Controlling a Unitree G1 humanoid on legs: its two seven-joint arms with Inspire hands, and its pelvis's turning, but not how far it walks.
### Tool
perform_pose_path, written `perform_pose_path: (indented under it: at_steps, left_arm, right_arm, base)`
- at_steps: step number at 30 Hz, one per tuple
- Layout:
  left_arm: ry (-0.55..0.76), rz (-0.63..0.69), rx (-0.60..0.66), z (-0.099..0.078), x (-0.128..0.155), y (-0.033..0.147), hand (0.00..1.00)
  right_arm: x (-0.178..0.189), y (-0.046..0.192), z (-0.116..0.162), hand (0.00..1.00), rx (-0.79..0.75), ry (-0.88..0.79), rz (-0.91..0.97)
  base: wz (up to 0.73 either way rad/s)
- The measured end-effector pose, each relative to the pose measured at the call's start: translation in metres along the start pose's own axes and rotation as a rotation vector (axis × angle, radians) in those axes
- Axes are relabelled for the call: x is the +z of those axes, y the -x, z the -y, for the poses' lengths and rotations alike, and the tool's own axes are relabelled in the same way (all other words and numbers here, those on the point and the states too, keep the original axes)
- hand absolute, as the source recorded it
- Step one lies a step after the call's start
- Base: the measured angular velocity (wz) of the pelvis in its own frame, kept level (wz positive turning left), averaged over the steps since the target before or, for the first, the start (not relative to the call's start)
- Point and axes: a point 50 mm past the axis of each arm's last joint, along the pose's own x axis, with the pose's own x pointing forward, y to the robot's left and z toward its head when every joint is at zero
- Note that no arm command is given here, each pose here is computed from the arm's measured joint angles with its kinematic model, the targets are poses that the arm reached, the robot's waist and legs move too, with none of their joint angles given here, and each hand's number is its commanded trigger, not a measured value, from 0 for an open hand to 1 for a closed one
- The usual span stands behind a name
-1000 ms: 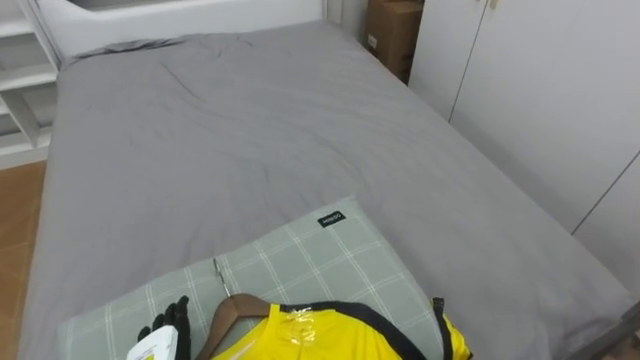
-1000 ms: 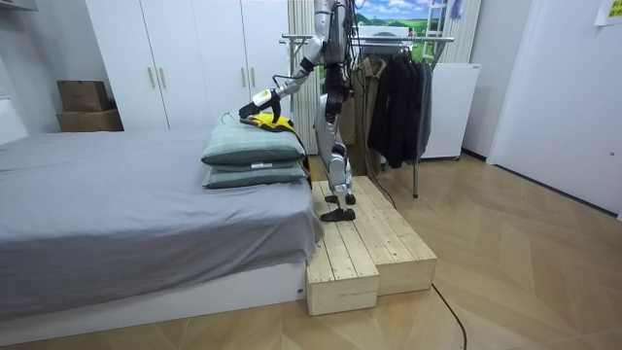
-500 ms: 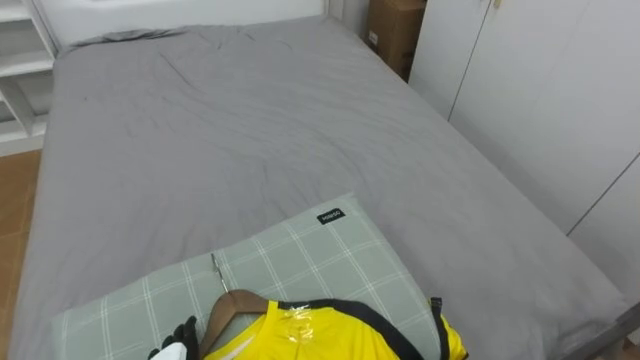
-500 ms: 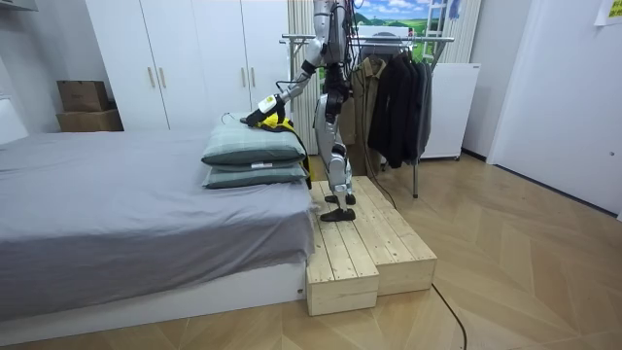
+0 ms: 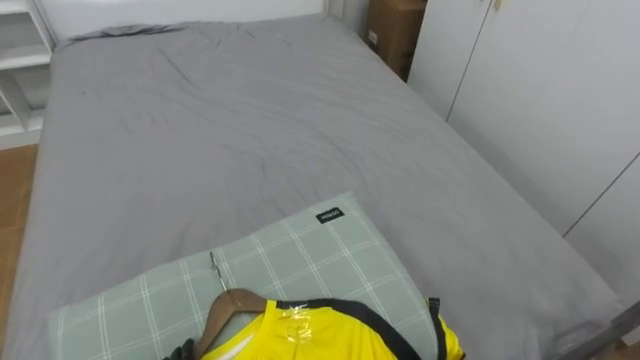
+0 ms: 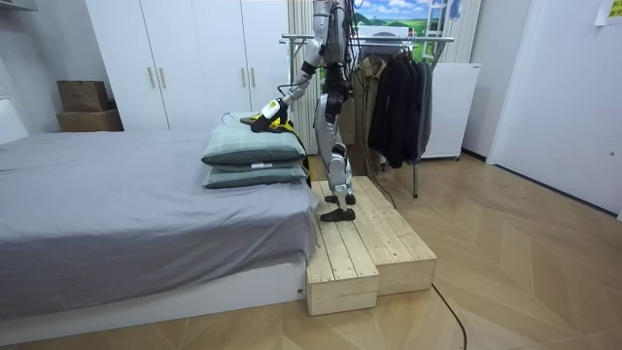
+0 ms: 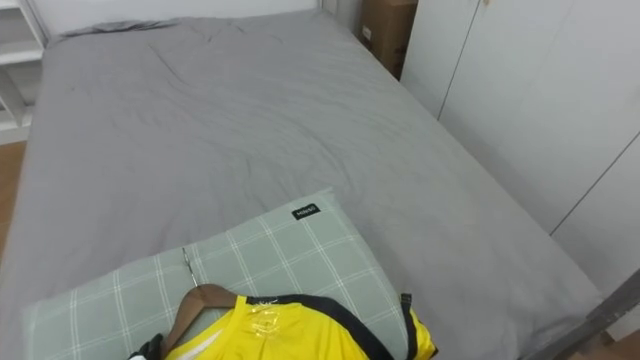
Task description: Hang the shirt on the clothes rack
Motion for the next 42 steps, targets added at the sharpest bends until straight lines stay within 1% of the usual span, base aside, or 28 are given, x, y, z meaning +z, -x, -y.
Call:
perform_pose_path:
  at_steps: [6,13,17,20,23,32,36,39,42]
  left_arm:
    - [-0.006,0.014,-0.005,-0.001,0.002,-0.001,0.0]
    - [-0.005,0.03,-0.002,-0.007,0.003,-0.005,0.0]
    - [-0.004,0.048,0.031,-0.02,0.01,-0.012,0.0]
    - [0.032,0.053,0.057,-0.028,0.017,-0.017,0.0]
    - [0.069,0.053,0.078,-0.035,0.019,-0.02,0.0]
    - [0.089,0.053,0.144,-0.057,0.03,-0.032,0.0]
    - [0.091,0.051,0.155,-0.061,0.03,-0.033,0.0]
    - [0.123,0.05,0.176,-0.066,0.035,-0.036,0.0]
    - [0.124,0.051,0.182,-0.067,0.036,-0.036,0.0]
  right_arm:
    - [0.0,0.0,0.0,0.0,0.0,0.005,-0.002]
    - [0.006,-0.001,-0.004,0.0,0.013,0.028,0.009]
    - [0.021,-0.003,-0.011,0.0,0.032,0.086,0.04]
    - [0.029,-0.004,-0.017,0.0,0.05,0.109,0.05]
    - [0.03,-0.004,-0.02,0.0,0.055,0.128,0.052]
    - [0.031,-0.005,-0.018,0.0,0.043,0.125,0.047]
    - [0.032,-0.005,-0.018,0.0,0.041,0.125,0.05]
    - [0.039,-0.005,-0.017,0.0,0.036,0.129,0.065]
    - [0.041,-0.005,-0.018,0.0,0.031,0.143,0.069]
  base:
    - [-0.03]
    - [0.0]
    - [0.06]
    - [0.05]
    - [0.01]
    - [0.04]
    - [0.02]
    - [0.0]
    - [0.0]
